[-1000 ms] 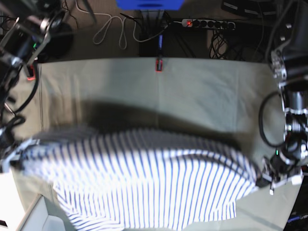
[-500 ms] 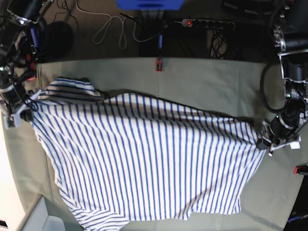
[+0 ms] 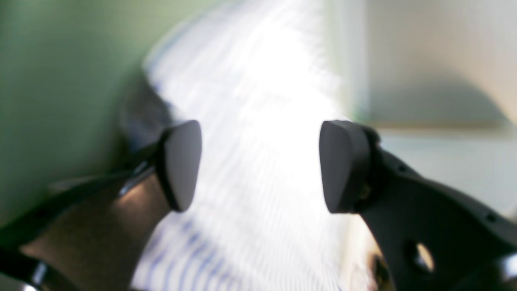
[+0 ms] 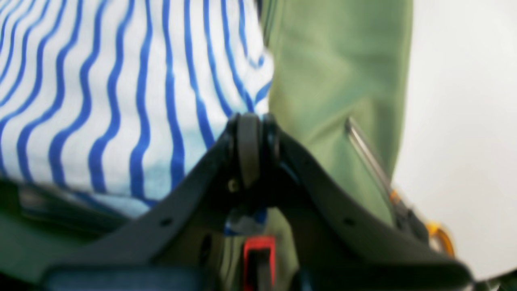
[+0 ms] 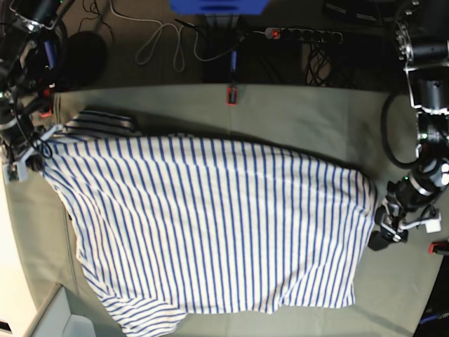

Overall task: Layout the t-shirt on the table in an organized manner, then fold the t-shirt properly
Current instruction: 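Release the shirt with the left gripper and reach across it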

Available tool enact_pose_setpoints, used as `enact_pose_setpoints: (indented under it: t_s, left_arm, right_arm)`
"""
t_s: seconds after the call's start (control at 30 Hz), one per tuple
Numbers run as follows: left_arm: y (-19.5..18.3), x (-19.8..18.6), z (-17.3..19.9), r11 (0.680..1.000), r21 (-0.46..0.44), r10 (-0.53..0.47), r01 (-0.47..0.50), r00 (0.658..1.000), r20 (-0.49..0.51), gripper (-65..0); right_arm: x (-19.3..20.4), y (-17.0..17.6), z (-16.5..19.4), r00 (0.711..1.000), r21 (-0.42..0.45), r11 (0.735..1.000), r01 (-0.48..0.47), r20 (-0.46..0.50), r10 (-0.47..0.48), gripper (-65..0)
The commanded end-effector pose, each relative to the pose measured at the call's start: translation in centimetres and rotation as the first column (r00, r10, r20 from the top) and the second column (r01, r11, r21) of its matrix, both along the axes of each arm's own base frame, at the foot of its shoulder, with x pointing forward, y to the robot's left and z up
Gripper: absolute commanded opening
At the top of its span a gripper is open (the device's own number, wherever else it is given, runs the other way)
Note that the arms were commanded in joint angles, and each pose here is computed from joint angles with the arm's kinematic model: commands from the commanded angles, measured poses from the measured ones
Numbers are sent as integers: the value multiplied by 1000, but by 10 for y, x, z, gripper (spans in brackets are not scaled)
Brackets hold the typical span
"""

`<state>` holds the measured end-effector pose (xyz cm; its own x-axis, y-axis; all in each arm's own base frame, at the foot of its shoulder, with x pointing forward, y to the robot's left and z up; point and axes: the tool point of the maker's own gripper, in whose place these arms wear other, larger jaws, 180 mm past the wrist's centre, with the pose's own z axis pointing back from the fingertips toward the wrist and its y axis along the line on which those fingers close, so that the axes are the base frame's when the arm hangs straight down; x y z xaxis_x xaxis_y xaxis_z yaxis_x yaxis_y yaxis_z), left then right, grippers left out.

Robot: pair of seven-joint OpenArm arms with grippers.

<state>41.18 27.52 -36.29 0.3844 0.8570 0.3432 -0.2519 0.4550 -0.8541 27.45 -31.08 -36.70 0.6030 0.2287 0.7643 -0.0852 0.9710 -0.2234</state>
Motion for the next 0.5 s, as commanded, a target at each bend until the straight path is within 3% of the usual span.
enact_pose_setpoints:
  t_s: [0.0,0.1,0.27,0.47]
  left_arm:
    - [14,2,26,999,-36,35,-33,997,69,-193]
    - [24,-34,32,997,-61,51,-46,995,88,-187]
    - [37,-102,-17,986,-84,139,-141,990,-33,-186]
    - [25,-132,-59,992,52,122,-115,981,-153,-183]
  right_arm:
    - [11,-8,20,998,-28,1000,0,60,2,-650]
    - [20,-8,29,996,-31,1000,0,89,3,-650]
    - [24,-6,31,995,-30,1000,-6,97,9,-650]
    - [24,-4,29,995,-22,1000,-5,96,7,-650]
